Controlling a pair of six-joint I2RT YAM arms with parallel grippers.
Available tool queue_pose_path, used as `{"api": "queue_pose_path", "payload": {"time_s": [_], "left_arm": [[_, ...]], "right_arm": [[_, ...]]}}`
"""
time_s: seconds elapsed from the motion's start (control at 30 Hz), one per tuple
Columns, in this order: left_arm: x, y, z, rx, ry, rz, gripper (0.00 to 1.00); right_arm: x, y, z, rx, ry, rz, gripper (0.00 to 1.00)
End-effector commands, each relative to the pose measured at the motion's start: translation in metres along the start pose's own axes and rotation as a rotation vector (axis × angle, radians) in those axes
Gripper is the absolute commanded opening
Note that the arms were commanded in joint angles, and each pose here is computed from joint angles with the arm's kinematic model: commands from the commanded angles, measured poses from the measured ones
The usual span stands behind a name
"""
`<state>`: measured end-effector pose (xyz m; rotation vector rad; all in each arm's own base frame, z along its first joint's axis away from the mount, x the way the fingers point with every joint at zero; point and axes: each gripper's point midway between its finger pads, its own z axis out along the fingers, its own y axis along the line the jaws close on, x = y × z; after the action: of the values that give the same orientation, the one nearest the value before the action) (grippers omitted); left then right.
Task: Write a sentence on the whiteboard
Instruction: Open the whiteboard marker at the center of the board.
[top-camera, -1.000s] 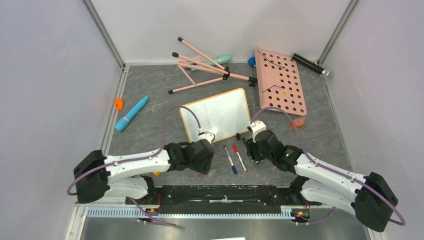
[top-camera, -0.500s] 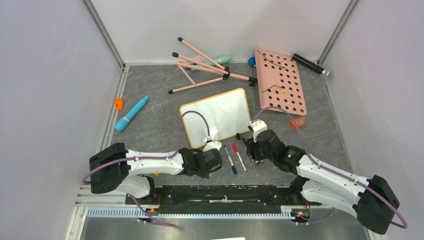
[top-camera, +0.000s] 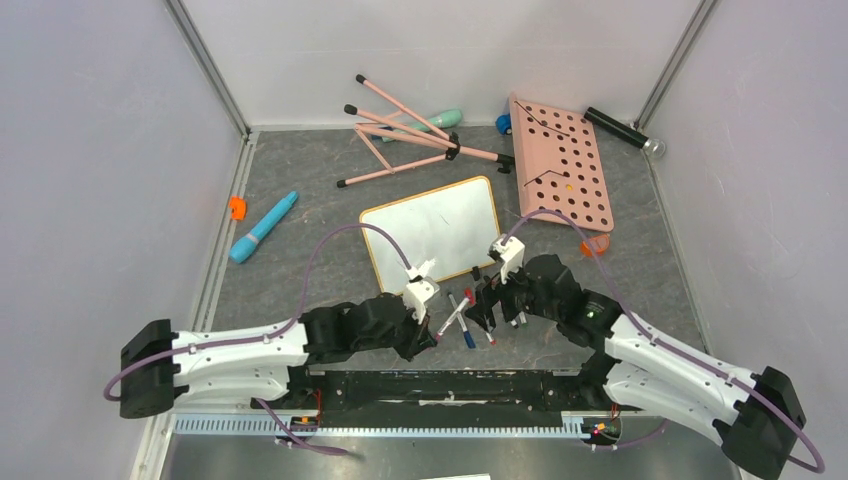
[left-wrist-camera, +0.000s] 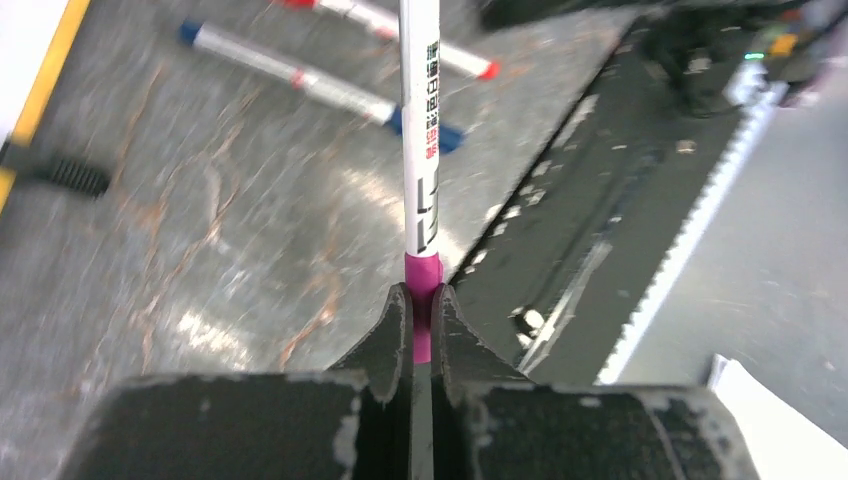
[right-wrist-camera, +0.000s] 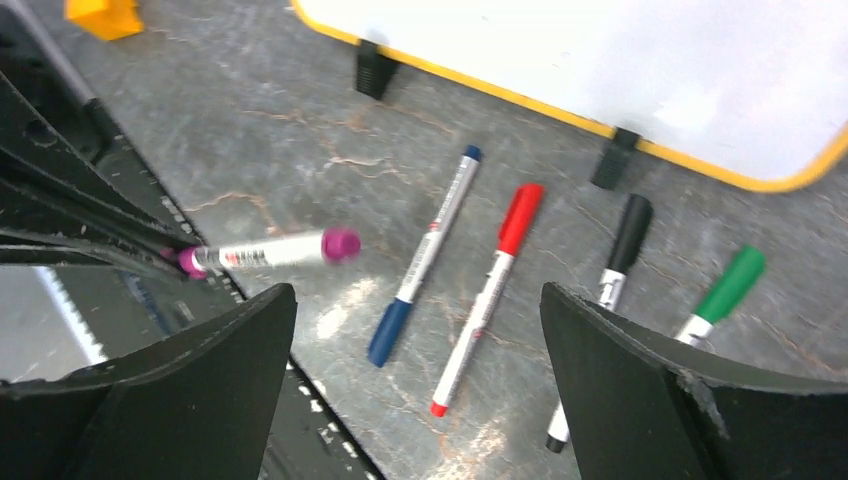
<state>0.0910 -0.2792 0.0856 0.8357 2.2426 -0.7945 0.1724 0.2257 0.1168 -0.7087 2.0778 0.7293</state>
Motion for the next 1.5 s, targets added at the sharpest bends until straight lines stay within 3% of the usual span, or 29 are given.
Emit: {"api": "queue_pose_path", "payload": {"time_s": [0.0,0.3,0.57,0.7,0.97,1.23,1.37,1.47], "left_arm": [[-0.034,-0.038,-0.013,0.222,-0.149,0.229,0.02],[-0.036,-0.044,-0.006,0.243,-0.118,0.316,0.02],[-0.039,-0.036,-0.005,0.192,-0.120,0.313,0.02],[-0.039,-0.037,-0.005,0.202,-0.123,0.327,0.02],[-0.039,-0.042,0.001,0.212,-0.083,0.375,0.02],[-0.042,-0.049,0.005,0.217,-0.054,0.414,0.02],[-0.043,-0.051,0.005,0.230,-0.053,0.430,0.02],[-0.042,-0.054,0.006,0.243,-0.043,0.440,0.02]], "right_arm": [[-0.039,0.034,-0.005,-0.164,-0.020,-0.052,0.95],[-0.046,0.071,-0.008,-0.360,0.031,-0.002,0.88],[-0.048,0.045,-0.019,-0.249,0.067,-0.030,0.89],[-0.036,0.060,-0.023,-0.380,0.118,-0.034,0.88],[-0.033,0.079,-0.021,-0.507,0.154,-0.021,0.74],[-0.017,0.078,-0.013,-0.514,0.217,-0.006,0.60],[-0.011,0.079,-0.012,-0.522,0.237,-0.007,0.47],[-0.005,0.081,-0.012,-0.535,0.254,-0.006,0.47]]}}
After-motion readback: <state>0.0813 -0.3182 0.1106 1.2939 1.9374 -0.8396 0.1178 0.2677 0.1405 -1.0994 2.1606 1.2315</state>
